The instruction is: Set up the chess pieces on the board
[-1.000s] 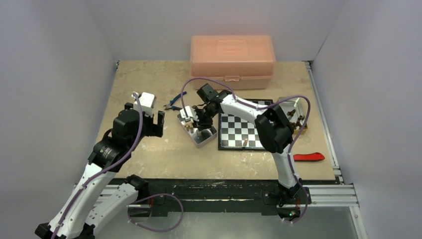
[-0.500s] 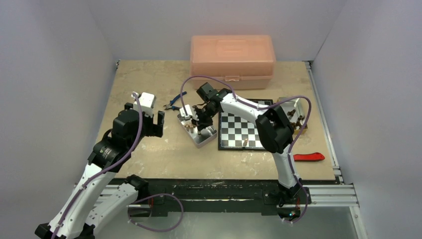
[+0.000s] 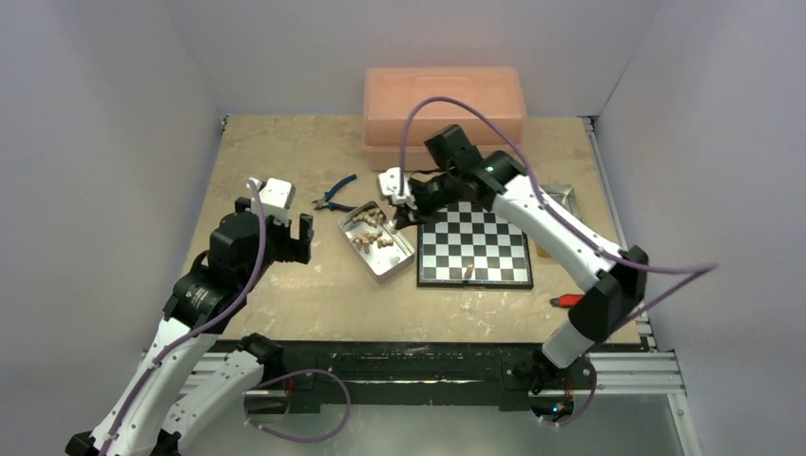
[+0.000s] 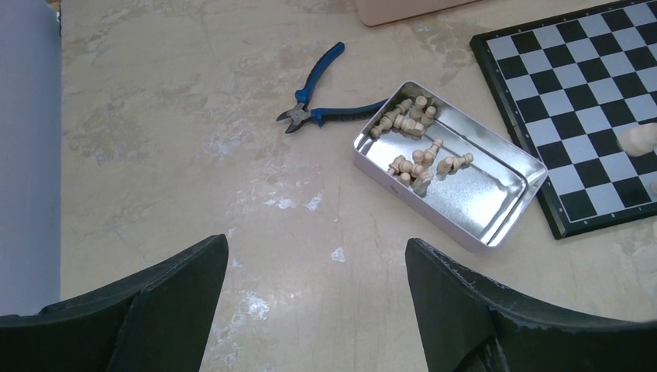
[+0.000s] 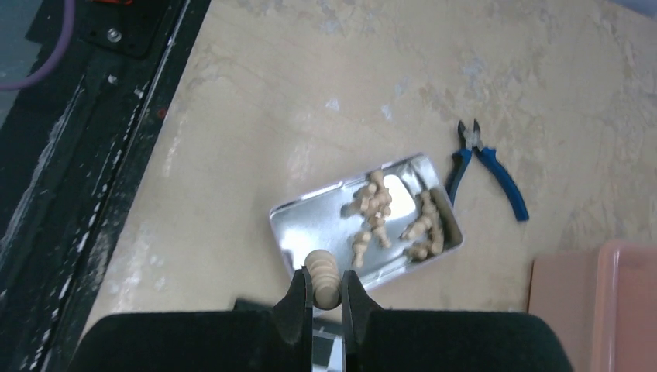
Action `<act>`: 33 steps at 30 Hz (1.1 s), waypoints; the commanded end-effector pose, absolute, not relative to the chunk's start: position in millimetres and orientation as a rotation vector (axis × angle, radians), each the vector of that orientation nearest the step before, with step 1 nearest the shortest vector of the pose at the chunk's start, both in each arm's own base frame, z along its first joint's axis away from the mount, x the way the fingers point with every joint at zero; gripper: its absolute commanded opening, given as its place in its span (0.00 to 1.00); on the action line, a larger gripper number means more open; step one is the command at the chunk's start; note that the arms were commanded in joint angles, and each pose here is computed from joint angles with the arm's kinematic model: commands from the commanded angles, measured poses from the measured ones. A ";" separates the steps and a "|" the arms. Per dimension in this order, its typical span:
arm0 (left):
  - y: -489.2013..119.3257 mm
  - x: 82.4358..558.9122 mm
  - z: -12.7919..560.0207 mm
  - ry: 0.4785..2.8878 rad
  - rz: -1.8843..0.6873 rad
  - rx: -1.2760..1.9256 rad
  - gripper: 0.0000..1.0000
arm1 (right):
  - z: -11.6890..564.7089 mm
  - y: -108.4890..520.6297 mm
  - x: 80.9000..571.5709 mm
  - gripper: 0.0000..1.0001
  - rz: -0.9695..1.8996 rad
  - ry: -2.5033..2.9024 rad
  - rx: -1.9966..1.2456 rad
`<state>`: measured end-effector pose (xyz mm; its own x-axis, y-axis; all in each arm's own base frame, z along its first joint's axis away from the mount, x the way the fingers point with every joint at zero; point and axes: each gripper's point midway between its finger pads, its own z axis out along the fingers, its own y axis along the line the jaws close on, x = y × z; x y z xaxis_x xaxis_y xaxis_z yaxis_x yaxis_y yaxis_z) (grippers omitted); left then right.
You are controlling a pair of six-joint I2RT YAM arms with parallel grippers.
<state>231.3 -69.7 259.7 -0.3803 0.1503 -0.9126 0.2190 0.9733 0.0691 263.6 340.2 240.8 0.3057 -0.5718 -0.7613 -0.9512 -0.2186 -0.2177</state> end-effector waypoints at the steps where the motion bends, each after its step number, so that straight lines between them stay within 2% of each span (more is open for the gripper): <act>1: -82.6 234.3 266.1 1.927 -0.148 0.300 0.86 | 252.5 276.0 250.9 0.00 0.708 1.452 -1.761; 7: -95.0 233.9 262.3 1.942 -0.207 0.344 0.88 | 270.8 187.8 257.6 0.00 0.552 1.497 -1.484; 12: -96.2 235.2 258.1 1.960 -0.204 0.354 0.88 | 247.1 142.9 261.4 0.00 0.482 1.613 -1.363; 18: -94.2 237.8 254.3 1.973 -0.183 0.349 0.88 | 191.0 128.6 254.5 0.00 0.534 1.752 -1.358; 33: -93.0 236.8 254.8 1.970 -0.178 0.353 0.88 | 125.4 112.9 242.9 0.00 0.495 1.829 -1.487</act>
<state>233.0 -93.5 250.0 -0.4126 0.1646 -0.8959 0.3248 0.9455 0.0241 238.8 115.6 134.0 -0.1186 -0.6598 -0.7420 -0.9514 0.2895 -0.1054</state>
